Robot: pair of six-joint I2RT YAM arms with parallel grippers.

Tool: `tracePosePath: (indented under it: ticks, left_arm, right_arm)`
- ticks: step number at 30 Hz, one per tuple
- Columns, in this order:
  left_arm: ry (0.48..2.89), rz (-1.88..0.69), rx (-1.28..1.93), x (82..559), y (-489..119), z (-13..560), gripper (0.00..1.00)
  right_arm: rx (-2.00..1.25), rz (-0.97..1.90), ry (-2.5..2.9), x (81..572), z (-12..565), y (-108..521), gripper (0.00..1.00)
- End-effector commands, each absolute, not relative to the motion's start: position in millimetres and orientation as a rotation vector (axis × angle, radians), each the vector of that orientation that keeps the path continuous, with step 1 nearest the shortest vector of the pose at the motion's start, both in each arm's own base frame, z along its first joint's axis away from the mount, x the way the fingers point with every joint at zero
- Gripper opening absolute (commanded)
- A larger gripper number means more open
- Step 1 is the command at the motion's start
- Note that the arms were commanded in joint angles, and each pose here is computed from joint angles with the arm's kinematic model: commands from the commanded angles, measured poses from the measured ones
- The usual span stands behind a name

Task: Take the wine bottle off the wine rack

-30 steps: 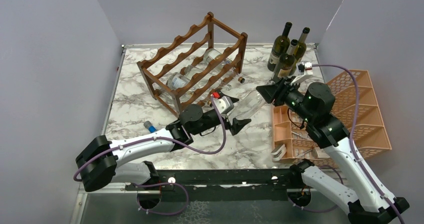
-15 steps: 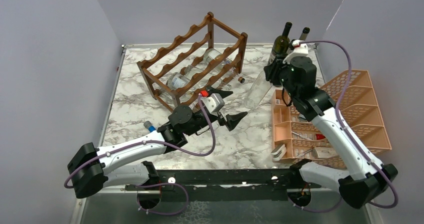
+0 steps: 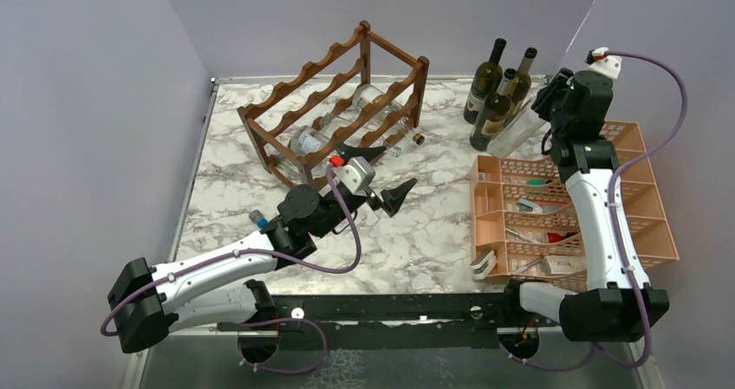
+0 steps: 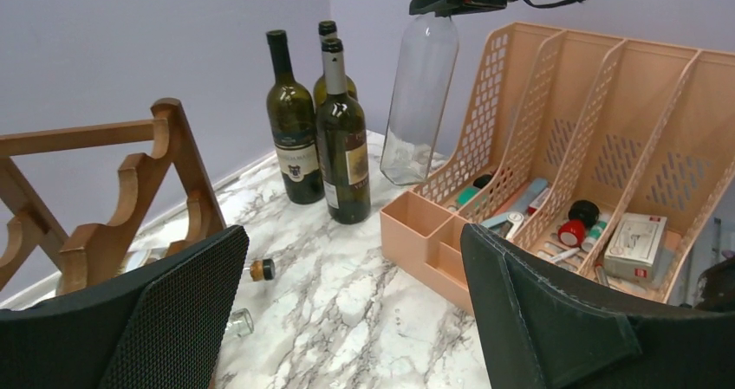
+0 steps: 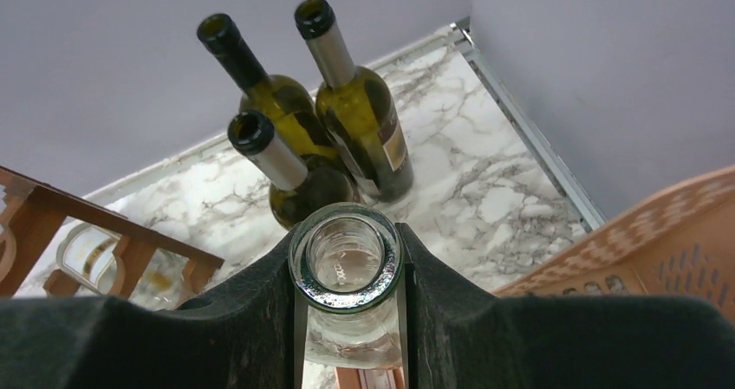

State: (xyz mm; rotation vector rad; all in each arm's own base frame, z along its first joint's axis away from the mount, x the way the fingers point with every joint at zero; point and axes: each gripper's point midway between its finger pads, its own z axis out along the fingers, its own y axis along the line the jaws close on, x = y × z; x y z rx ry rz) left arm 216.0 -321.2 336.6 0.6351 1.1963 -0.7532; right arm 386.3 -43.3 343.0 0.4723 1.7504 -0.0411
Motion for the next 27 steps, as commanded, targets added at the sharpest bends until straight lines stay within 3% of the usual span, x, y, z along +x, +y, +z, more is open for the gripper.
tracePosePath:
  ticks: [1,16,27]
  left_arm:
    - [1.177,-0.714,0.566,220,-307,351,0.99]
    - [1.141,-0.663,0.556,220,-294,361,0.99]
    - [1.146,-0.662,0.567,221,-297,358,0.99]
  right_arm:
    - [0.438,-0.056,1.546,401,405,-50,0.05]
    - [0.415,-0.348,1.546,437,398,-92,0.06]
    - [0.428,-0.255,1.542,489,363,-102,0.05]
